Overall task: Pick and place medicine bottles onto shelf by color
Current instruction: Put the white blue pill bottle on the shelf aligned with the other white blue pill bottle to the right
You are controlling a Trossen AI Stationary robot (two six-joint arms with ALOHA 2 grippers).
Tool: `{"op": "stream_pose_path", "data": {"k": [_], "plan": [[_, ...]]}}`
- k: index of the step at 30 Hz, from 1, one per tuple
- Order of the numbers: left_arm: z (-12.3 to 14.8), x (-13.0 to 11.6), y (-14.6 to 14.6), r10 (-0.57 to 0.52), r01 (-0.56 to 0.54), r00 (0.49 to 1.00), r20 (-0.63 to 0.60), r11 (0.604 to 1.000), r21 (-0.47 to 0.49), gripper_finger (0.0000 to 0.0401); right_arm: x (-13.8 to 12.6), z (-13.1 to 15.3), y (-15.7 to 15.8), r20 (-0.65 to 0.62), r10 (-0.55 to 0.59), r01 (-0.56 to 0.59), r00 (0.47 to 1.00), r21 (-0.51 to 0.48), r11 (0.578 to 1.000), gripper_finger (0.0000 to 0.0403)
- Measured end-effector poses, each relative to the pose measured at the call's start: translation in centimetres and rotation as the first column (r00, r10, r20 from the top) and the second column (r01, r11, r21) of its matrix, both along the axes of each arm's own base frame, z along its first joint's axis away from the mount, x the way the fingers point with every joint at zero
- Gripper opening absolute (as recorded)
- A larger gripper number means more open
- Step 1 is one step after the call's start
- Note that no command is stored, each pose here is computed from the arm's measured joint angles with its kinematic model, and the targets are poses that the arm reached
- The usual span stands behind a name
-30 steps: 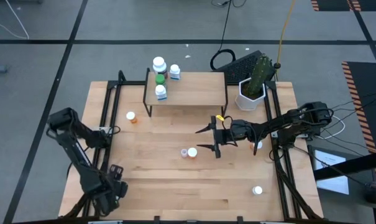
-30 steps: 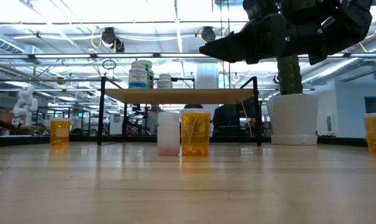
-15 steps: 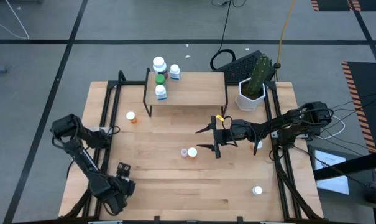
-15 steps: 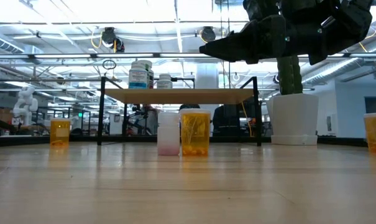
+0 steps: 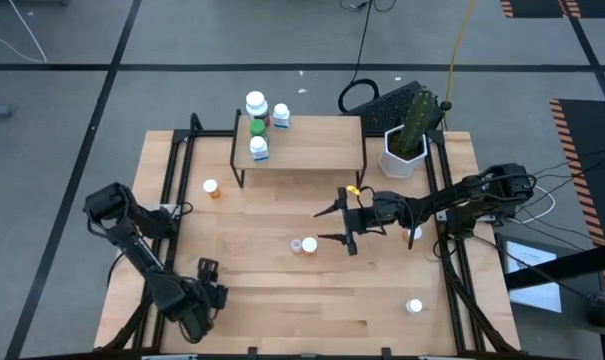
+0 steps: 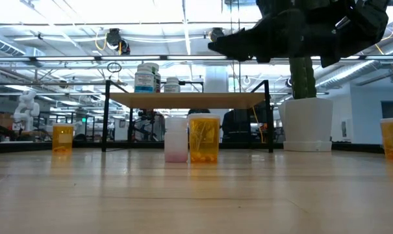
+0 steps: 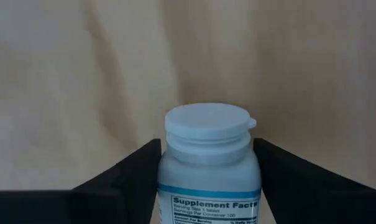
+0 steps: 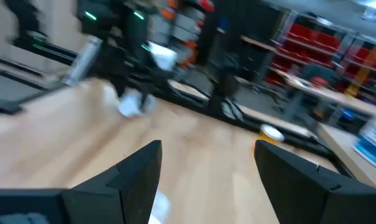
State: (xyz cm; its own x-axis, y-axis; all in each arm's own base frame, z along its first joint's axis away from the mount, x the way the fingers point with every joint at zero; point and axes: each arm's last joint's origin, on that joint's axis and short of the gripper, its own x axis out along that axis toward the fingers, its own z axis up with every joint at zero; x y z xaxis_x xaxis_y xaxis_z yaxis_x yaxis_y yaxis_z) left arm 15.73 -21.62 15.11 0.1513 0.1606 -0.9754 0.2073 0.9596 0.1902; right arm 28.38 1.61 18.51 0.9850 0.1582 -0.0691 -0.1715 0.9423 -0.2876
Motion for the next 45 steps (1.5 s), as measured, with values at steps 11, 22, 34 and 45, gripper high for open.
{"op": "stream_pose_path", "data": {"k": [11,22,34,45], "plan": [[3.9,7.4,5.1,-0.015,0.027,0.931,0.363,0.999,-0.029,0.0221,3.0,-0.9,2.3,-0.016,0.22,-0.218,0.975,-0.202,0.955,0.0254],[6.8,14.1,12.0,0.022,0.227,0.83,0.557,0.899,-0.375,0.0233,5.0,0.3,5.1,-0.09,0.29,-0.294,0.953,-0.512,0.807,0.0254],[7.7,15.7,16.3,0.029,0.358,0.778,0.628,0.801,-0.48,0.0238,6.5,2.1,4.9,-0.131,0.258,-0.289,0.957,-0.392,0.874,0.0254],[7.7,15.8,16.8,0.023,0.374,0.774,0.632,0.79,-0.486,0.0238,6.5,2.1,4.9,-0.137,0.282,-0.313,0.949,-0.368,0.875,0.0254]]}}
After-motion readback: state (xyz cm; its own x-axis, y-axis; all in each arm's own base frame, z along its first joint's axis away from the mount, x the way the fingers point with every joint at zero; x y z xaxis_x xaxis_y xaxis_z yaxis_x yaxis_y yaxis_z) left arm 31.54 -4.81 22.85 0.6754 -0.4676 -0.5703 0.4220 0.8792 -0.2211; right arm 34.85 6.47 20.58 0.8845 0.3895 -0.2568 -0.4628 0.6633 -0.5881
